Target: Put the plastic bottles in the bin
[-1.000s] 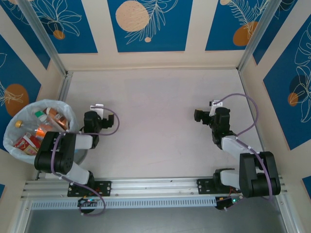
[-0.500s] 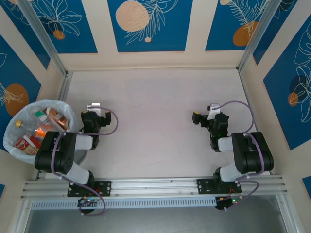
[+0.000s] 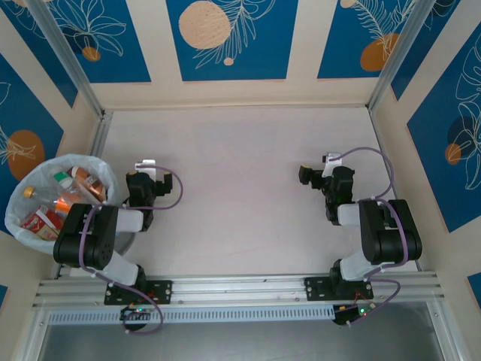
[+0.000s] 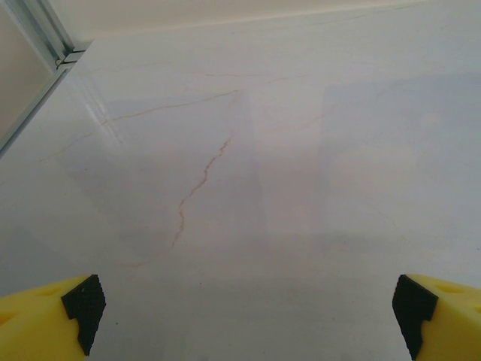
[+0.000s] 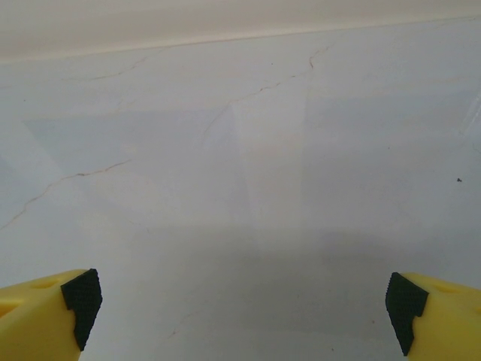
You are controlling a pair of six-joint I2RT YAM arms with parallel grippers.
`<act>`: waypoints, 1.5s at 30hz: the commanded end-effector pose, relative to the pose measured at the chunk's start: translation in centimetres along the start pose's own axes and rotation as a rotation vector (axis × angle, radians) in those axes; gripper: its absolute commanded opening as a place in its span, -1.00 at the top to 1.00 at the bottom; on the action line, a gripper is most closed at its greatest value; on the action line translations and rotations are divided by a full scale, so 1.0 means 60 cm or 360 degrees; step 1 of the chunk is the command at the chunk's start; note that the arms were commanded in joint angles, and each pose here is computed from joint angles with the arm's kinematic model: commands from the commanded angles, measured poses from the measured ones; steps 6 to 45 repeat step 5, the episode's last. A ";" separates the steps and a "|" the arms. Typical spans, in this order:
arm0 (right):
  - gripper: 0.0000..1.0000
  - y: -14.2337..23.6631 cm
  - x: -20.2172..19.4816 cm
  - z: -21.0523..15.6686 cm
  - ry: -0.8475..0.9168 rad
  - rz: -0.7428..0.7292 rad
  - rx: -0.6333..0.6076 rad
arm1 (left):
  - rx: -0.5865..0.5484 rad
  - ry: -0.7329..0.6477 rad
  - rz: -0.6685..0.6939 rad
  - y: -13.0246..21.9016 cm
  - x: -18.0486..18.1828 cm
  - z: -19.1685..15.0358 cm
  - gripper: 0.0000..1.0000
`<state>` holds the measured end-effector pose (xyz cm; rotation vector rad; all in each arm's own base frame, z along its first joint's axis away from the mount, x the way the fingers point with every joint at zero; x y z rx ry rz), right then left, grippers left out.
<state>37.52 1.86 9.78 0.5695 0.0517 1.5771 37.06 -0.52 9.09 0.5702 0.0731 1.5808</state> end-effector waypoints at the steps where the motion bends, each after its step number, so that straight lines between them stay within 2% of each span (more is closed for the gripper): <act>1: -0.99 -0.001 -0.002 0.006 -0.0012 -0.0010 -0.0016 | -0.0043 -0.0010 -0.0042 -0.004 -0.005 0.014 -0.99; 45: -0.98 -0.002 -0.002 0.008 -0.0014 -0.0009 -0.0022 | -0.0055 -0.0011 -0.0045 -0.002 -0.006 0.015 -0.99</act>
Point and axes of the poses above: each hand's point on the last joint's axis, 136 mm out from that joint toward the fingers, its own y axis back along the fingers, its own x axis along the line the jaws close on, z = x × y, the point moved 2 cm from there along y, back along the fingers, and after that the axes turned 13 degrees about -y, right-handed, at the moved point
